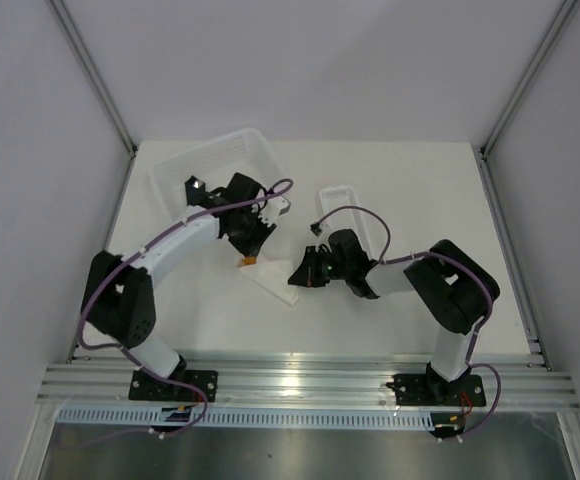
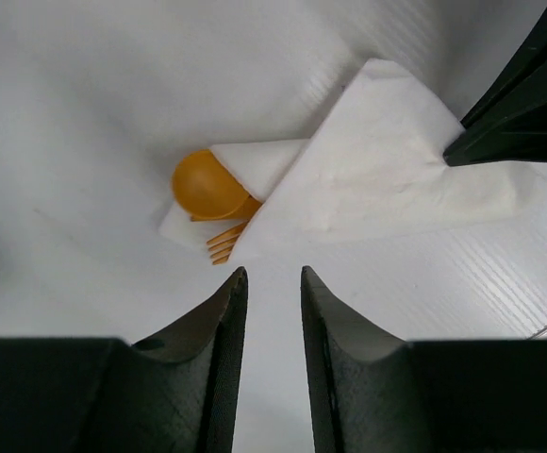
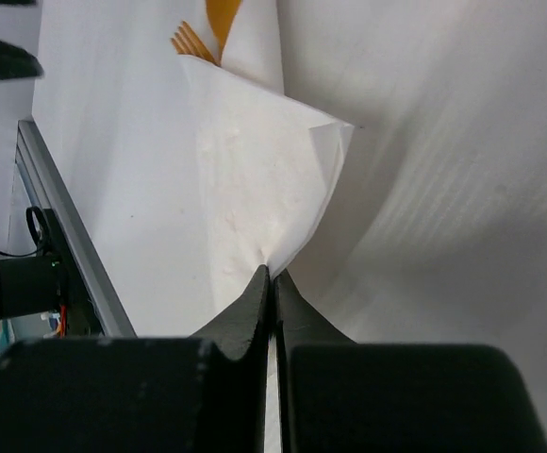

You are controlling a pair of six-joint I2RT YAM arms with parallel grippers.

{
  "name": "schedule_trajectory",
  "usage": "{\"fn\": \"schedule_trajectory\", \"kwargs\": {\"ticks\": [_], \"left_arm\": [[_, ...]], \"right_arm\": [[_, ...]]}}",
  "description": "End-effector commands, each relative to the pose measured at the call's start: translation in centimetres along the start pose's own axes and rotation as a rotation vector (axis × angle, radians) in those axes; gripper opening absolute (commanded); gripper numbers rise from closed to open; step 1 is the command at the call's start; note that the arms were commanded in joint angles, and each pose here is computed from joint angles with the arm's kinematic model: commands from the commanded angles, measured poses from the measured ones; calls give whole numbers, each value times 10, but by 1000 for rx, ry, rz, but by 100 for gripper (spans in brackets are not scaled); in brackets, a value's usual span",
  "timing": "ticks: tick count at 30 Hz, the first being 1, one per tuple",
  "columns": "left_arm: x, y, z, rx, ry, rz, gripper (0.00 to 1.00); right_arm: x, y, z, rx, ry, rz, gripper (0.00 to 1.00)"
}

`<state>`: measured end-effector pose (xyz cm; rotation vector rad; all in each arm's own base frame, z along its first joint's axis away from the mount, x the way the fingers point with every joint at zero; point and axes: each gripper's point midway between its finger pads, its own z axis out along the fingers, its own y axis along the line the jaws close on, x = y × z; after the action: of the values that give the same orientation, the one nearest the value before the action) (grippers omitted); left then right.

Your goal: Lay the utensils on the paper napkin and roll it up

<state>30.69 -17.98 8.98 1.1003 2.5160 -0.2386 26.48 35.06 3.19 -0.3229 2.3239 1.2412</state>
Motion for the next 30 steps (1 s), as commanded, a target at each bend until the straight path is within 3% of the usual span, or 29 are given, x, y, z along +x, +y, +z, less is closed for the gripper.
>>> {"fn": "schedule_trajectory", "kwargs": {"ticks": [1, 12, 17, 25, 30], "left_arm": [[-5, 11, -43, -52, -81, 5, 33], [55, 22, -80, -156, -158, -92, 34], [55, 26, -97, -198, -246, -111, 36], [66, 28, -99, -231, -275, -124, 37], [65, 28, -100, -231, -307, -123, 39]], "right_arm": [[-24, 36, -8, -40, -69, -113, 0], [-28, 47, -7, -3, -66, -211, 0], [-37, 56, -12, 11, -114, -239, 0], [-40, 85, -25, -29, -142, -273, 0], [-34, 78, -37, 20, -163, -294, 0]]}}
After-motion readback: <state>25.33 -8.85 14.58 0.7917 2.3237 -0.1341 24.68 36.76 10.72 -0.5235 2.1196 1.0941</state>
